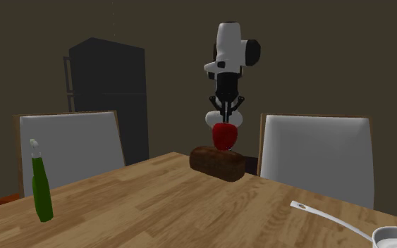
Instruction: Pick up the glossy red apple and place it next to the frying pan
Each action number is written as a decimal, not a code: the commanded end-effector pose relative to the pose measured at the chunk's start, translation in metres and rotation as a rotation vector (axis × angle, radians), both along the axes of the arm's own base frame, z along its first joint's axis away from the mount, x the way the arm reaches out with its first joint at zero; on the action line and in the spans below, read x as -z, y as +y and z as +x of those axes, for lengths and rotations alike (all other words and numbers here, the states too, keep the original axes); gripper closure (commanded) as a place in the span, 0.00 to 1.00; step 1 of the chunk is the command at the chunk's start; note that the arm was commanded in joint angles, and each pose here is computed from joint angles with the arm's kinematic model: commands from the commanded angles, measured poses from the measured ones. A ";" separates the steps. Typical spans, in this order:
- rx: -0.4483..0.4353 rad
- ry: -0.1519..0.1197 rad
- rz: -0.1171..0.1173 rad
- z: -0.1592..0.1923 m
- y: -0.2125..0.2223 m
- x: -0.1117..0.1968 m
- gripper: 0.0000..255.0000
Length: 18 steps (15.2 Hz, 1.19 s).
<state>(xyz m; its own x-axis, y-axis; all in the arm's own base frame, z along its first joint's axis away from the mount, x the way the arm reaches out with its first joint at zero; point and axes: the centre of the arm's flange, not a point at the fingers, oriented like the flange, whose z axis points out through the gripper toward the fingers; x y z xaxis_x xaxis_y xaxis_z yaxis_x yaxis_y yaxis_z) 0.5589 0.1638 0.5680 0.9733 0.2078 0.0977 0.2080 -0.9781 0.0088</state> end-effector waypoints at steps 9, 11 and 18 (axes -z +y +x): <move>0.001 0.000 0.000 -0.057 0.120 -0.001 1.00; 0.001 0.000 0.000 -0.069 0.144 -0.002 1.00; 0.001 0.000 0.000 -0.089 0.186 0.014 1.00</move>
<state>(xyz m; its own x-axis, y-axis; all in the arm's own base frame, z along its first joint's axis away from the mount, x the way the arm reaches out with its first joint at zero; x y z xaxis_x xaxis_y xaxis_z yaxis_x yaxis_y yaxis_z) 0.4702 0.3501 0.5587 0.9734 0.2074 0.0978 0.2076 -0.9782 0.0089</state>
